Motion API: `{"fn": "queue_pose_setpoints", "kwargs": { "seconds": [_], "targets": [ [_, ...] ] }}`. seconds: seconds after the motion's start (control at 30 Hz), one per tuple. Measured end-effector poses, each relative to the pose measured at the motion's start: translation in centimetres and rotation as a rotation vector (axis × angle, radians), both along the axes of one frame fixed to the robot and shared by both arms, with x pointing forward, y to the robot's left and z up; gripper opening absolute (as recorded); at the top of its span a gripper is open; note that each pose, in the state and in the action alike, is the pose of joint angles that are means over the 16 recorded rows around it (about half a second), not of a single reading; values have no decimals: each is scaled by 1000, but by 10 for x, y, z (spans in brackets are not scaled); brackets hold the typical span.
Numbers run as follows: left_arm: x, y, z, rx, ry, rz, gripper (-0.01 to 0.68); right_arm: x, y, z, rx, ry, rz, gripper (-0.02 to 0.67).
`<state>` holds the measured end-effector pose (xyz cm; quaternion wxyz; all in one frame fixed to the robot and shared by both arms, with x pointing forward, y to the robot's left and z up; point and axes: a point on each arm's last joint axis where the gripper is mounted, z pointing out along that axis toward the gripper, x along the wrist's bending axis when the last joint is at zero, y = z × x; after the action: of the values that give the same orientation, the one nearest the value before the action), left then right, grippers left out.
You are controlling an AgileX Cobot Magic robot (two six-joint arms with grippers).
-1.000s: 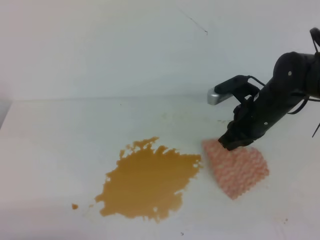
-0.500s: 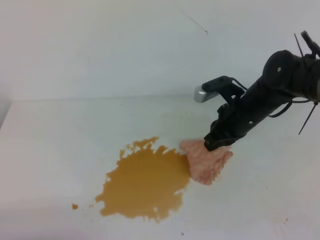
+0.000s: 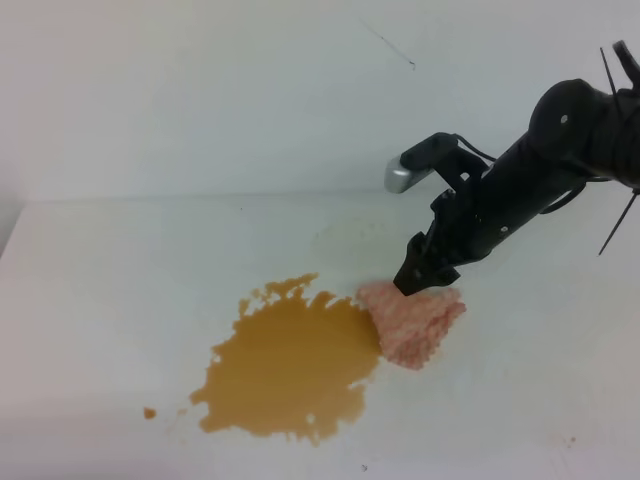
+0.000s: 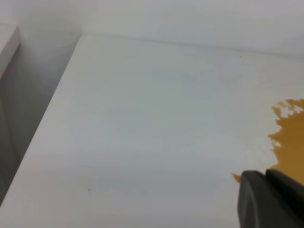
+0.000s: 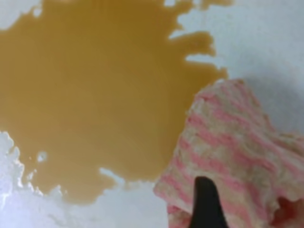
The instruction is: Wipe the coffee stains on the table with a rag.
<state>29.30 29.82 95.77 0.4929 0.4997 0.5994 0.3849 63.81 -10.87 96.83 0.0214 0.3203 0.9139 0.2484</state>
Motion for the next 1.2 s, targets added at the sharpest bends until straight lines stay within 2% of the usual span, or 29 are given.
{"fn": "queue_pose_setpoints", "kwargs": {
  "seconds": [0.17,0.3,0.6,0.77,0.87,1.2],
  "targets": [
    [0,0,1,0,0,0,-2,-3,11,-10,-49,-12,34,434],
    [0,0,2,0,1,-1,-2,-5,20,-27,-108,-9,44,410],
    [0,0,3,0,-1,-1,-1,-7,32,-55,-202,-8,46,208],
    [0,0,3,0,-1,-1,-1,-7,35,-63,-195,19,50,89],
    [0,0,2,0,-1,-1,-2,-9,38,-67,-178,38,59,47],
    [0,0,1,0,0,0,-2,-25,66,-79,-123,102,122,32]
  ]
}}
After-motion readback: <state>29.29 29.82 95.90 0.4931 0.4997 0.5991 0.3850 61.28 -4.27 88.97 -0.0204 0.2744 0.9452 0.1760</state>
